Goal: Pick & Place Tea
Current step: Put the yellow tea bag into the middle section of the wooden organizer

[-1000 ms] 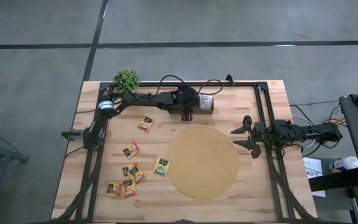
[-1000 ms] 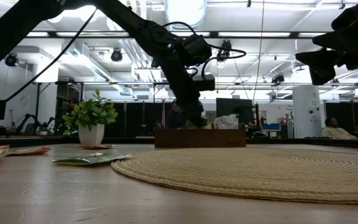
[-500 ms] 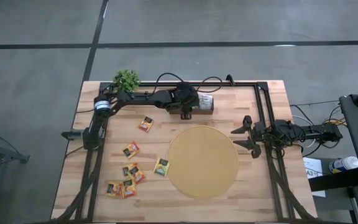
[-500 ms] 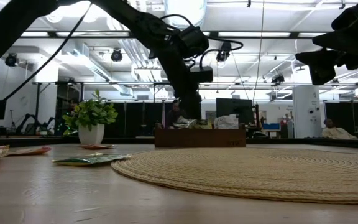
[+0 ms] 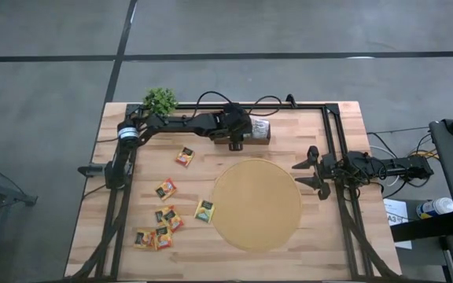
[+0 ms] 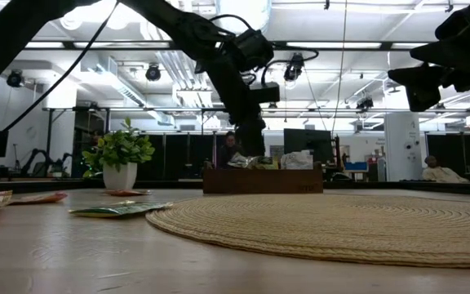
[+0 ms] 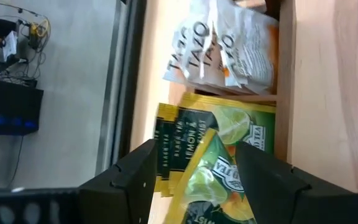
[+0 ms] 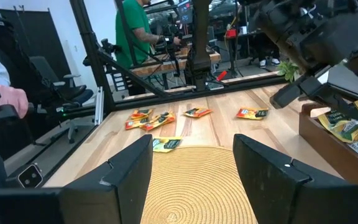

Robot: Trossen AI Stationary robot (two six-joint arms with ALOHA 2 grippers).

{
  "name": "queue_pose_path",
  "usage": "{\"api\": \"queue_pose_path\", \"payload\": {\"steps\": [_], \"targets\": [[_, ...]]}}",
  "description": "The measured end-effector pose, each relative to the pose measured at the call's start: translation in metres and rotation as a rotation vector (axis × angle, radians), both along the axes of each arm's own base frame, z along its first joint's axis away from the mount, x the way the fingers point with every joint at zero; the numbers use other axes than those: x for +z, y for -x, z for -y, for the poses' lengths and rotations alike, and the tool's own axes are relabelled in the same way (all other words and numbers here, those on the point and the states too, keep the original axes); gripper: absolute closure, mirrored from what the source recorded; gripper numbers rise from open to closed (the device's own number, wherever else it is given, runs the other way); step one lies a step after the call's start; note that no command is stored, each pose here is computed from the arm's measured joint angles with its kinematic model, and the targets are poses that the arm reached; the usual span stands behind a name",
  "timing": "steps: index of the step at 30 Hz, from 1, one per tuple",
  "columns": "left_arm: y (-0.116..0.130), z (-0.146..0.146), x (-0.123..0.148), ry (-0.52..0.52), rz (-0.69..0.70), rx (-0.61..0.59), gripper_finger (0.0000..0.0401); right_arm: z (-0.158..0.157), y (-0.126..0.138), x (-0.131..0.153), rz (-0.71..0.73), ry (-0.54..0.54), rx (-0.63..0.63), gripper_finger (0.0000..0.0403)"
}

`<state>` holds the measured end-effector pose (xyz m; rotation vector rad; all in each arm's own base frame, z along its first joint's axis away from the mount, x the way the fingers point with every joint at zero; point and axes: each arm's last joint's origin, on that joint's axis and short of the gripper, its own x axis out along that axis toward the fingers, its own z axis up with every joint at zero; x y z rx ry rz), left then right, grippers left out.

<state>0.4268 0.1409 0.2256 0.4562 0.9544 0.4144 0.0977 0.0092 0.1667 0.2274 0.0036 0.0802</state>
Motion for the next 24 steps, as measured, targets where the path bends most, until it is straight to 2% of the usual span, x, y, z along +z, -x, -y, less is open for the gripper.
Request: {"api": "queue_pose_path", "payload": {"steps": [5, 9, 11, 17, 24], "targets": [[0.001, 0.001, 0.016, -0.011, 0.053, 0.009, 0.019, 0.0, 0.0, 0.0, 0.0, 0.0, 0.0, 0.0181], [0.005, 0.002, 0.027, 0.027, 0.114, 0.043, 0.019, 0.0, 0.0, 0.0, 0.0, 0.0, 0.001, 0.0181], [0.008, 0.003, 0.031, 0.08, 0.143, 0.084, 0.019, 0.0, 0.0, 0.0, 0.001, 0.0, -0.001, 0.0181], [0.019, -0.009, 0.033, 0.349, 0.247, 0.219, 0.019, 0.0, 0.0, 0.0, 0.001, 0.0, -0.001, 0.0181], [0.034, -0.032, 0.037, 0.46, 0.268, 0.265, 0.019, 0.0, 0.0, 0.0, 0.001, 0.0, -0.001, 0.0181]]}}
